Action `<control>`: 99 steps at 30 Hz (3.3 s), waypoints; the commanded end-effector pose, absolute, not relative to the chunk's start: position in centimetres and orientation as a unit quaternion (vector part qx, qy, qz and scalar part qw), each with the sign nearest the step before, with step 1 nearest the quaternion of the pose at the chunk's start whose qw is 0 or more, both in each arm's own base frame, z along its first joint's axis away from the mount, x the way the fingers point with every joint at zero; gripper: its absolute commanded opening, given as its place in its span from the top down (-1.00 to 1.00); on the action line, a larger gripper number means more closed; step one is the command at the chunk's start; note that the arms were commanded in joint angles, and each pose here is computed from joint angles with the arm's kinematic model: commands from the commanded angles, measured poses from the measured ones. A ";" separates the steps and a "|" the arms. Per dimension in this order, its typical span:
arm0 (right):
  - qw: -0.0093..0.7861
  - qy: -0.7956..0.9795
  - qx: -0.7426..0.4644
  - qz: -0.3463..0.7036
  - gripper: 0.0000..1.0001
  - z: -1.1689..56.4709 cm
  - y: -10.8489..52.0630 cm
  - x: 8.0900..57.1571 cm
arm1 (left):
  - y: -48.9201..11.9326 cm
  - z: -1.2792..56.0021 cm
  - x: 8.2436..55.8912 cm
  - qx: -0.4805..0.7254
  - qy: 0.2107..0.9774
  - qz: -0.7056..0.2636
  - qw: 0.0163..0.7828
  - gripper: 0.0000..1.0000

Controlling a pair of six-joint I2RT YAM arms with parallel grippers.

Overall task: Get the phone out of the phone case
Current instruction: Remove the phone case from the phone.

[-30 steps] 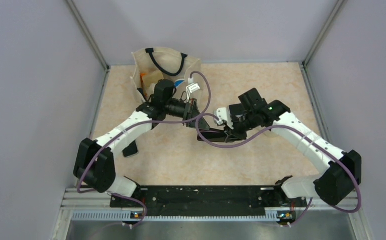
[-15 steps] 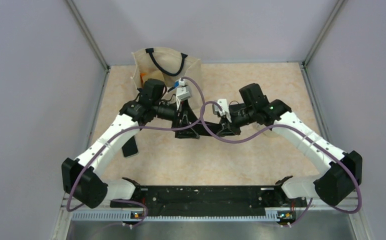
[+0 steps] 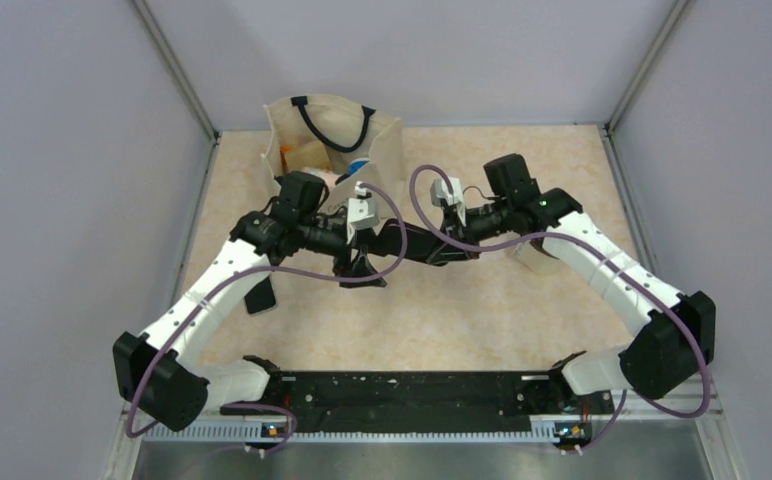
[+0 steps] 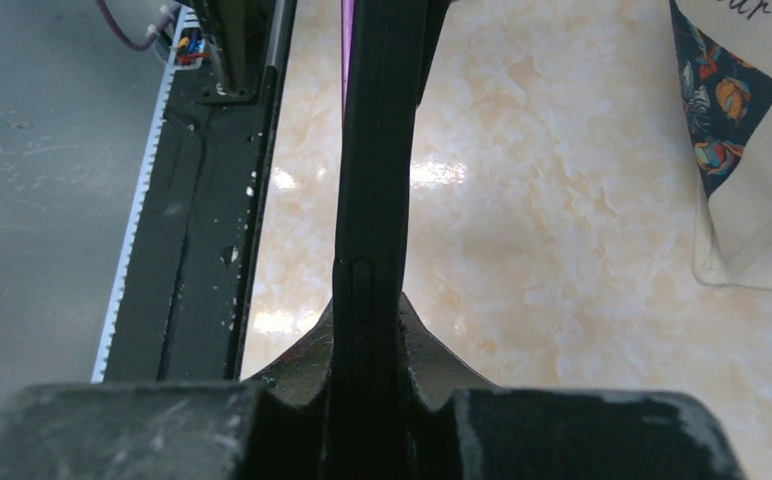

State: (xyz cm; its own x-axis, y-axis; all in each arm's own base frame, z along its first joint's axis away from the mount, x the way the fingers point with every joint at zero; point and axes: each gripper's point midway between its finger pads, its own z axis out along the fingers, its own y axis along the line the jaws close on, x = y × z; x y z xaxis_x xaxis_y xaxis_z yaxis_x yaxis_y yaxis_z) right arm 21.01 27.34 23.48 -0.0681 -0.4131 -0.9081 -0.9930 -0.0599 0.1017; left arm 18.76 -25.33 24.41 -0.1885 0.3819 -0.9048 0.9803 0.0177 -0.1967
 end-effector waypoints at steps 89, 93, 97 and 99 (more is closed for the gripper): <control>0.276 0.388 -0.589 0.653 1.00 29.6 28.0 11.9 | -33.2 22.6 22.8 0.706 0.469 -0.365 0.386 1.00; 0.286 0.396 -0.586 0.647 1.00 29.7 28.4 12.5 | -33.6 22.7 22.6 0.678 0.489 -0.391 0.386 1.00; 0.296 0.402 -0.583 0.641 1.00 30.0 28.7 13.0 | -33.9 22.7 22.4 0.651 0.511 -0.411 0.382 1.00; 0.301 0.405 -0.582 0.638 1.00 30.1 28.9 13.3 | -34.0 22.4 22.1 0.640 0.520 -0.424 0.375 1.00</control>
State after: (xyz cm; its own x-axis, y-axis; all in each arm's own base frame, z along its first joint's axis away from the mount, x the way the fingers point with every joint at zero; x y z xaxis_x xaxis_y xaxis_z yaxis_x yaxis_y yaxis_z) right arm 14.37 27.05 23.32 -0.5226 -0.2614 -0.8115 -0.7670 -0.2714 0.5814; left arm 21.85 -28.38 19.87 0.0186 0.5515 -0.8340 0.9952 -0.0904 -0.0376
